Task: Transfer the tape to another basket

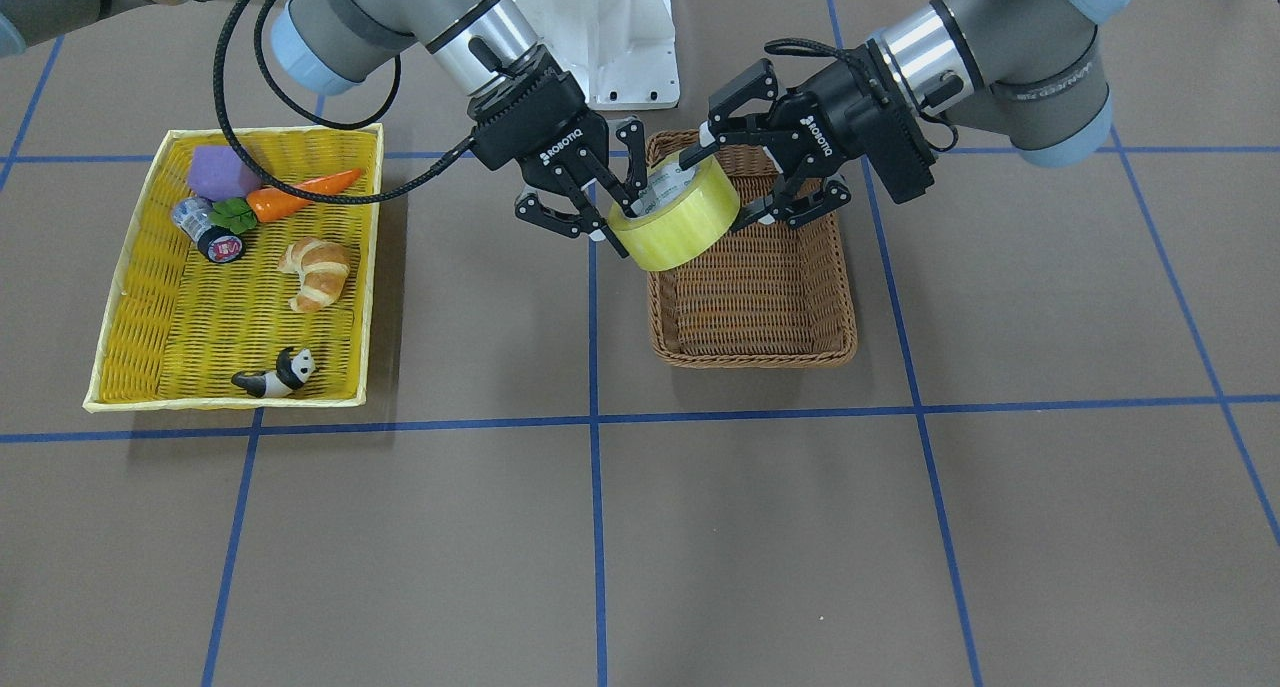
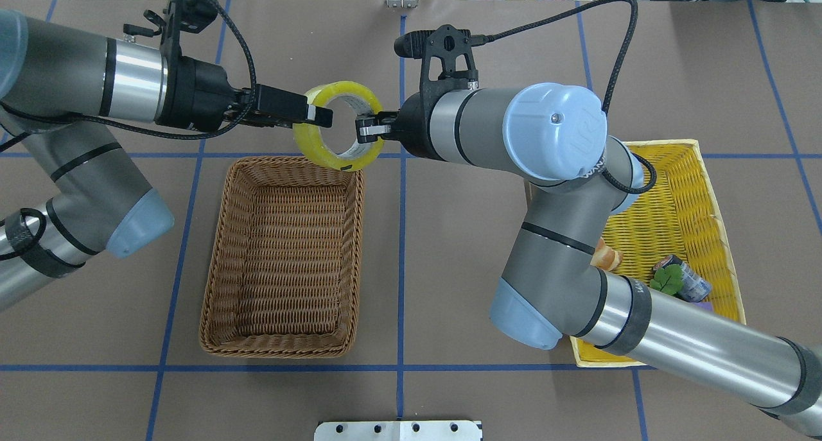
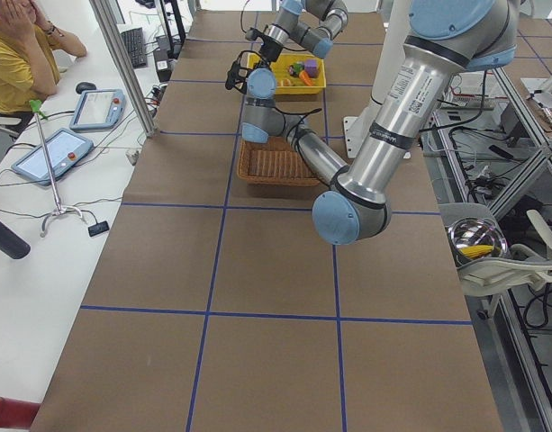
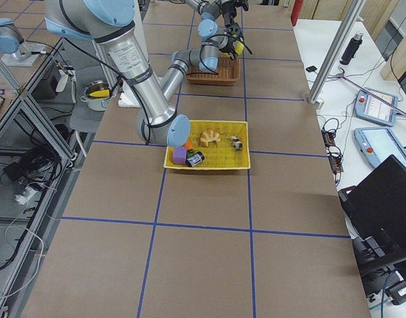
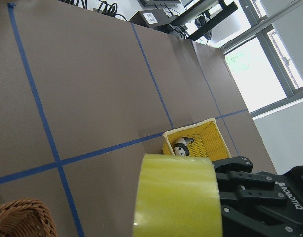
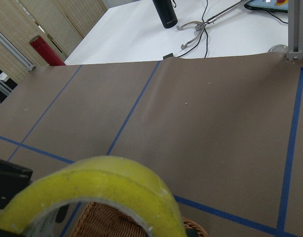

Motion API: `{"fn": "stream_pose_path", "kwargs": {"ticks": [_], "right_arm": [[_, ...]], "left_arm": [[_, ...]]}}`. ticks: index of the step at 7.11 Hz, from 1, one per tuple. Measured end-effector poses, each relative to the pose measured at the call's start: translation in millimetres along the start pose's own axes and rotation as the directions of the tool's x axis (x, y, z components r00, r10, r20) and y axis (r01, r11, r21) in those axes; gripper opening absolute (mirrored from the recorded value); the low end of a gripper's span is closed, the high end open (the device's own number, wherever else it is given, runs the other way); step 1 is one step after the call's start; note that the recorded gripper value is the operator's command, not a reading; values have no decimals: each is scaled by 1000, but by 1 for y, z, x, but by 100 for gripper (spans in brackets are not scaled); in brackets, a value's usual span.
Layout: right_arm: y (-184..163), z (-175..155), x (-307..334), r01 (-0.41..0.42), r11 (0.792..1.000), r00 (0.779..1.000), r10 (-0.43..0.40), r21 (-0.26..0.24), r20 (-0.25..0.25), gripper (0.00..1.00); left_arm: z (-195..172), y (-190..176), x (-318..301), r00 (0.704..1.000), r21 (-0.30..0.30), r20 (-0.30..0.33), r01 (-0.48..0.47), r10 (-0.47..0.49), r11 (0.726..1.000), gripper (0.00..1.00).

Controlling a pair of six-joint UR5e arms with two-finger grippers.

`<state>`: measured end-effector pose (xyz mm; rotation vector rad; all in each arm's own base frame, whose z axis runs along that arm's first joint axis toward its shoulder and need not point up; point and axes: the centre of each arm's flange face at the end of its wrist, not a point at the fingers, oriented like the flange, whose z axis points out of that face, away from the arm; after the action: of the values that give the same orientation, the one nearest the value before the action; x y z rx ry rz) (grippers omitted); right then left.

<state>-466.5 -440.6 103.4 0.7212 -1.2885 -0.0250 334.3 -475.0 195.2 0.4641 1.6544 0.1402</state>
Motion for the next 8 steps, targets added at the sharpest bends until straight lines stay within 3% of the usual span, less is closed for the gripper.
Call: {"fn": "stream_pose_path", "kwargs": {"ticks": [3,5,6,7,8], "right_arm": [[5,-20,5,2,1000,1000,-2,-2,20,100],[2,-49,15,-17,999,999,19,-42,50,100],[-15,-57,41,-62,994,998,61,-91,-12,100],[-38,-62,80,-117,984,985,97,-137,-143,100],[-61,-65,124,-134,973,955,77,-187,-286,100]], "left_arm": [[0,0,-5,1000,1,8,2,-2,1000,0],[1,1,-16,999,8,28,15,-15,1000,0],[3,3,-21,999,7,37,24,-24,1000,0],[3,7,-29,998,3,49,40,-40,999,0],[0,13,-38,995,1,57,79,-79,997,0]]}}
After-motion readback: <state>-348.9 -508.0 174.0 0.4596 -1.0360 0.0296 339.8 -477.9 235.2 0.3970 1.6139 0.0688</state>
